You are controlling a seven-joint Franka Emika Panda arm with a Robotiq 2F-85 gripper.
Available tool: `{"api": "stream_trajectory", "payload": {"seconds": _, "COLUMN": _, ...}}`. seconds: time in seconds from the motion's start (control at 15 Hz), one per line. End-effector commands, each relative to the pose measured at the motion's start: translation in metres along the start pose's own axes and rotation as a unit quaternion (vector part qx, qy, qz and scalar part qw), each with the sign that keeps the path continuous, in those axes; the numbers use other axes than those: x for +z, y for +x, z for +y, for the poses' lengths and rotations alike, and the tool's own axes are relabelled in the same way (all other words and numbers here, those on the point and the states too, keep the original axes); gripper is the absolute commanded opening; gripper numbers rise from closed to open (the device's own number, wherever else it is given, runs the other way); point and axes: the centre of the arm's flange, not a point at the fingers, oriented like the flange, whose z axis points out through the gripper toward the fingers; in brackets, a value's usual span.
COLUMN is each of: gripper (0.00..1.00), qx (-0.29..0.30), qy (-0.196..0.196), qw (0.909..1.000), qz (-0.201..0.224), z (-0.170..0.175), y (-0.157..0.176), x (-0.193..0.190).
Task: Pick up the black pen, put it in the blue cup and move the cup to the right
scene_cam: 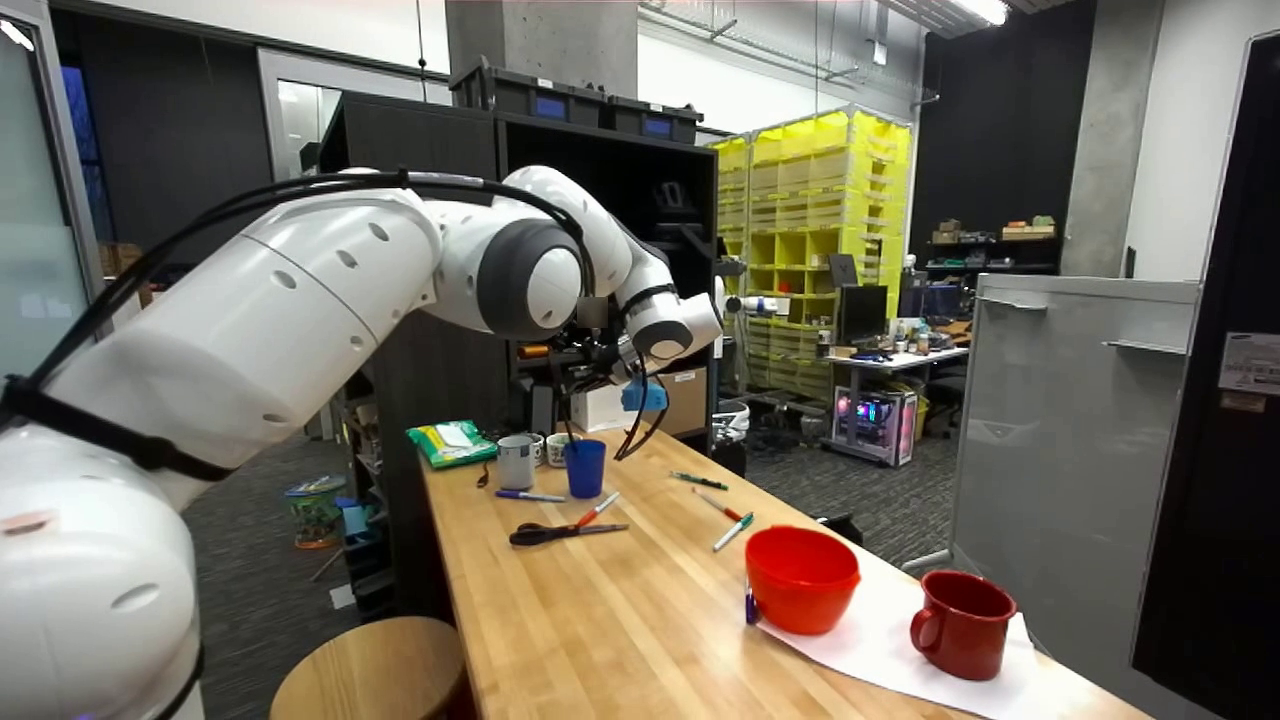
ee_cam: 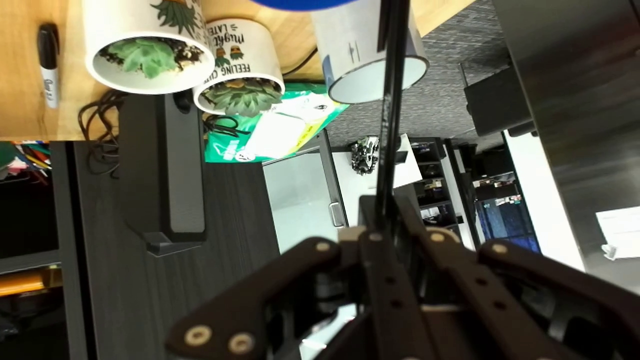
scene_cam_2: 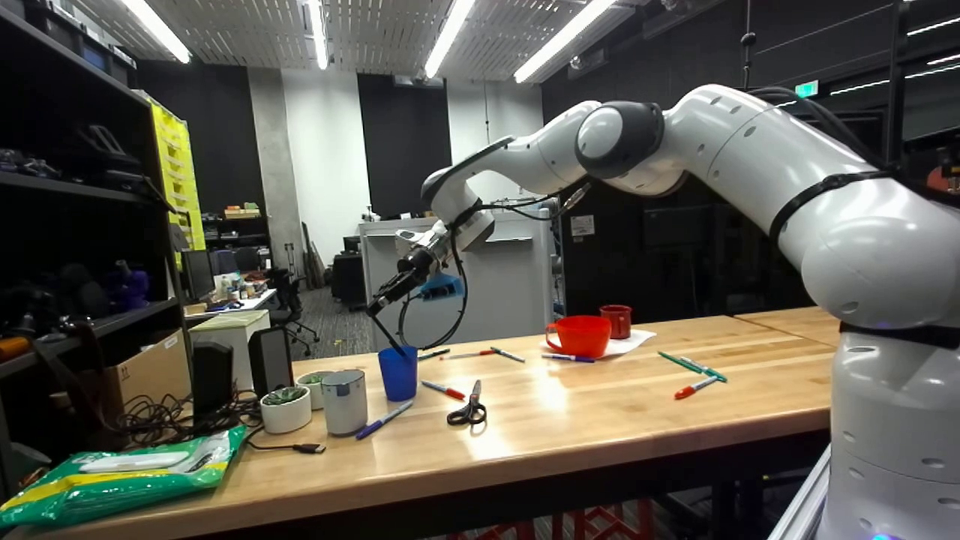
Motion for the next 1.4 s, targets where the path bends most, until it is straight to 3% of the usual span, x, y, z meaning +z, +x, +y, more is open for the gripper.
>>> {"api": "stream_trajectory", "payload": {"seconds": 0.0, "gripper": 0.02, "qx": -0.012, "qy": 0.008, "qw": 0.9999, "qz": 0.009, "z": 0.011, "y": -0.002, "x": 0.002}}
{"api": "stream_trajectory", "payload": {"seconds": 1.33, "gripper": 0.02, "qx": 0.003, "qy": 0.040, "qw": 0.9989, "qz": 0.025, "z": 0.026, "y": -0.032, "x": 0.020}}
